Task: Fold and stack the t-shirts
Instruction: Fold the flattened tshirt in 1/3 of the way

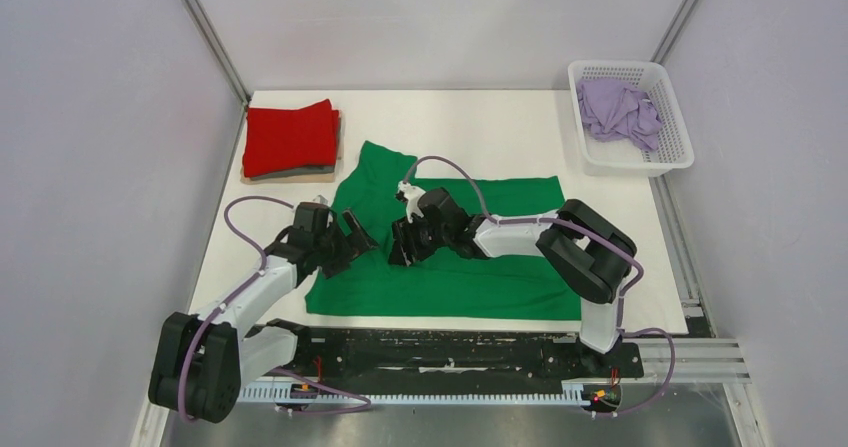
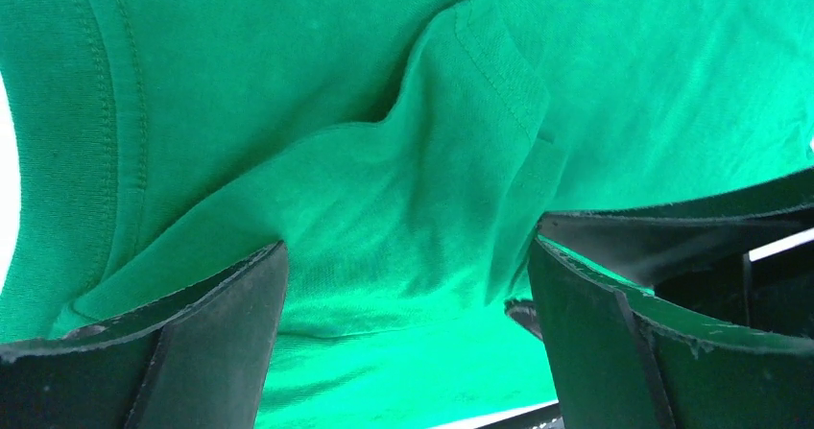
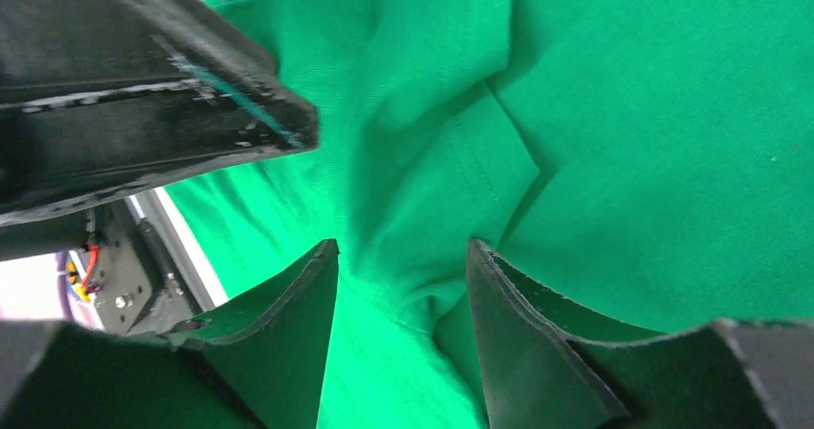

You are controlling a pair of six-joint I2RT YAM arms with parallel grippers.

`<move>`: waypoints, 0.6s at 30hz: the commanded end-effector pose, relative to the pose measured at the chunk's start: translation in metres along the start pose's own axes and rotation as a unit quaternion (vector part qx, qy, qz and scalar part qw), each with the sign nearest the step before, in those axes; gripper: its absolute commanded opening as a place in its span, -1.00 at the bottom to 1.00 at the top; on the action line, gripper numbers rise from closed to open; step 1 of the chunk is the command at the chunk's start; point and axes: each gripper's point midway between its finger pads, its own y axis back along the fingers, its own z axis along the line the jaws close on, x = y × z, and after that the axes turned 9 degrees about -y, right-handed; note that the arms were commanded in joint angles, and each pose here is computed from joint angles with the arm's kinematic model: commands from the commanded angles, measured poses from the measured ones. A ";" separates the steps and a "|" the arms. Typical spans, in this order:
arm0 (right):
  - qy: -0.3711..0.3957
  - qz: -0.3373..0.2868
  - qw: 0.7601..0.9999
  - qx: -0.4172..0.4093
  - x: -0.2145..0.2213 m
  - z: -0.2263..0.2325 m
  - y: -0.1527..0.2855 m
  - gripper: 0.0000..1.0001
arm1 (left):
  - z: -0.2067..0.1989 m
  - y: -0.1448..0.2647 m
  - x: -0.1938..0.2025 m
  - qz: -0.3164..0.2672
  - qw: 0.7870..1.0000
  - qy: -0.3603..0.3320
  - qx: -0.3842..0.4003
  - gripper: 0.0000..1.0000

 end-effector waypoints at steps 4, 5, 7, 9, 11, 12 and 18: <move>0.017 0.005 1.000 0.019 0.000 -0.003 -0.011 -0.04 | 0.005 0.001 -0.001 -0.008 1.000 -0.006 -0.011 0.99; 0.018 0.005 1.000 0.018 0.000 -0.002 -0.012 -0.11 | 0.005 0.001 -0.001 -0.007 1.000 -0.005 -0.010 0.99; 0.020 0.004 1.000 0.017 -0.001 0.000 -0.013 -0.29 | 0.004 0.001 -0.002 -0.007 1.000 -0.005 -0.010 0.99; 0.020 -0.002 1.000 0.015 -0.004 0.002 -0.013 -0.41 | 0.005 0.001 -0.001 -0.008 1.000 -0.005 -0.010 0.99; 0.019 -0.010 1.000 0.016 -0.007 0.002 -0.013 -0.54 | 0.005 0.001 0.000 -0.007 1.000 -0.005 -0.010 0.99; 0.019 -0.014 1.000 0.017 -0.009 0.003 -0.013 -0.58 | 0.006 0.001 0.000 -0.007 1.000 -0.005 -0.011 0.99; 0.018 -0.043 0.999 0.021 -0.016 0.004 -0.004 -0.94 | 0.009 0.003 0.001 -0.008 1.000 -0.003 -0.018 0.99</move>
